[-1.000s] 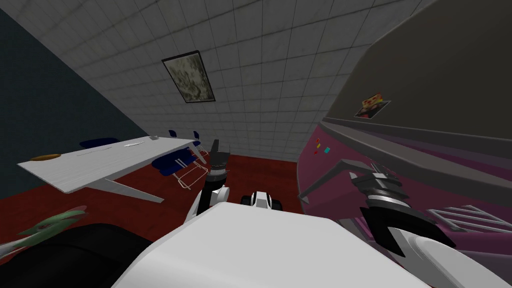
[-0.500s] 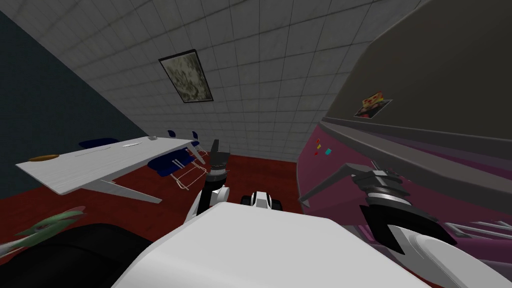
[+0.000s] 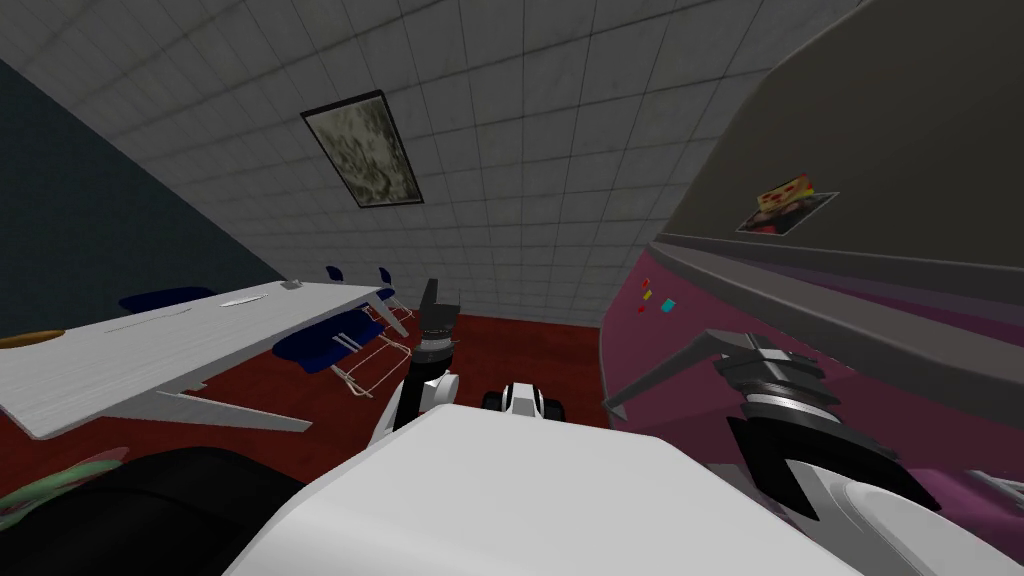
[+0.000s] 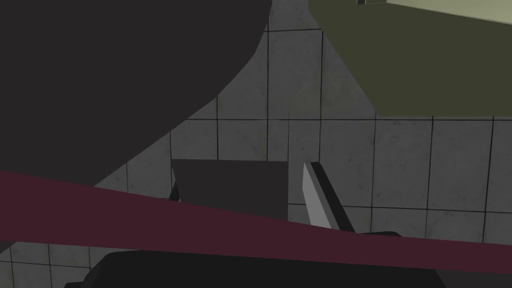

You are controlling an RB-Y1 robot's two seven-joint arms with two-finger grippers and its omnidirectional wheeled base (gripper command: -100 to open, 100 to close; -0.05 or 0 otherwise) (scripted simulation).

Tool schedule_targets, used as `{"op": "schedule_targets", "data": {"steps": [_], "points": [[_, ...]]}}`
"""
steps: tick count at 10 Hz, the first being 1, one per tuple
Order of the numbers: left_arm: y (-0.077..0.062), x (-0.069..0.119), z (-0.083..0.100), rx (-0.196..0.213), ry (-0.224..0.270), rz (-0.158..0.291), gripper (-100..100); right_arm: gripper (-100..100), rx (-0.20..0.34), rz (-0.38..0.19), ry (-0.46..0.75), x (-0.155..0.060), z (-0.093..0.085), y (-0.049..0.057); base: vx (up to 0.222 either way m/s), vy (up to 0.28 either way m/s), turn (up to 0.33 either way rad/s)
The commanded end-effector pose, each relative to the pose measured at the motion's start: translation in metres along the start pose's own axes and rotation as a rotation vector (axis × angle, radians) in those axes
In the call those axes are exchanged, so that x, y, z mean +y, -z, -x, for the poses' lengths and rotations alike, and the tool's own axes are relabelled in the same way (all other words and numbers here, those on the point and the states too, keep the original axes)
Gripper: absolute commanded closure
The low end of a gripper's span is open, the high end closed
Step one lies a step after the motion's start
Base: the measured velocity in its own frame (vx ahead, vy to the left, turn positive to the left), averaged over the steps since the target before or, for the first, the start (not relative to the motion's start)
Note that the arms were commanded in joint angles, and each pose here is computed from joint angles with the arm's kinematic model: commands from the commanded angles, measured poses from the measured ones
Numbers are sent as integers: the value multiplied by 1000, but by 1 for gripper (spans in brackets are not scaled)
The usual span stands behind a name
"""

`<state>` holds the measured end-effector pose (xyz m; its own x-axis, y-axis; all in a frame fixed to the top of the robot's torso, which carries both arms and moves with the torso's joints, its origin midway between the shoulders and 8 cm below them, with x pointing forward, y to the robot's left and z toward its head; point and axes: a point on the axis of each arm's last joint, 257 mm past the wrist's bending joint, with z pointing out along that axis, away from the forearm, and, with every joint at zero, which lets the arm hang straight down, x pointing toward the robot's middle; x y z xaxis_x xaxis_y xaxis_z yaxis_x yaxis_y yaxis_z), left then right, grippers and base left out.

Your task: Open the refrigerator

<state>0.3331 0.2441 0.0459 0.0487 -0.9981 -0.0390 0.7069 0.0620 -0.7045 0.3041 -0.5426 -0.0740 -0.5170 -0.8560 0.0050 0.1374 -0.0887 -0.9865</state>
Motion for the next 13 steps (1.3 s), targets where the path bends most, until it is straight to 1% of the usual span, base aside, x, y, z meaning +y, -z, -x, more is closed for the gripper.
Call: {"op": "schedule_targets", "data": {"steps": [1, 6, 7, 8, 10, 11, 13], "points": [[0, 0, 0, 0, 0, 0, 0, 100, 60, -20, 12, -11, -21, 2, 248, 315, -53], [0, 0, 0, 0, 0, 0, 0, 100, 180, -20, 35, -16, -62, 16, 308, 297, -64], [0, 0, 0, 0, 0, 0, 0, 100, 180, -20, 35, -16, -62, 16, 185, 230, -8], [0, 0, 0, 0, 0, 0, 0, 100, 177, 6, 30, -6, -62, 20, 61, 97, 10], [0, 0, 0, 0, 0, 0, 0, 100, 234, 3, 37, -7, -82, 24, 164, 132, -18], [0, 0, 0, 0, 0, 0, 0, 100, 234, 3, 37, -7, -82, 24, 244, 171, -33], [0, 0, 0, 0, 0, 0, 0, 100, 290, -6, 45, -11, -102, 29, 296, 212, -24]]}}
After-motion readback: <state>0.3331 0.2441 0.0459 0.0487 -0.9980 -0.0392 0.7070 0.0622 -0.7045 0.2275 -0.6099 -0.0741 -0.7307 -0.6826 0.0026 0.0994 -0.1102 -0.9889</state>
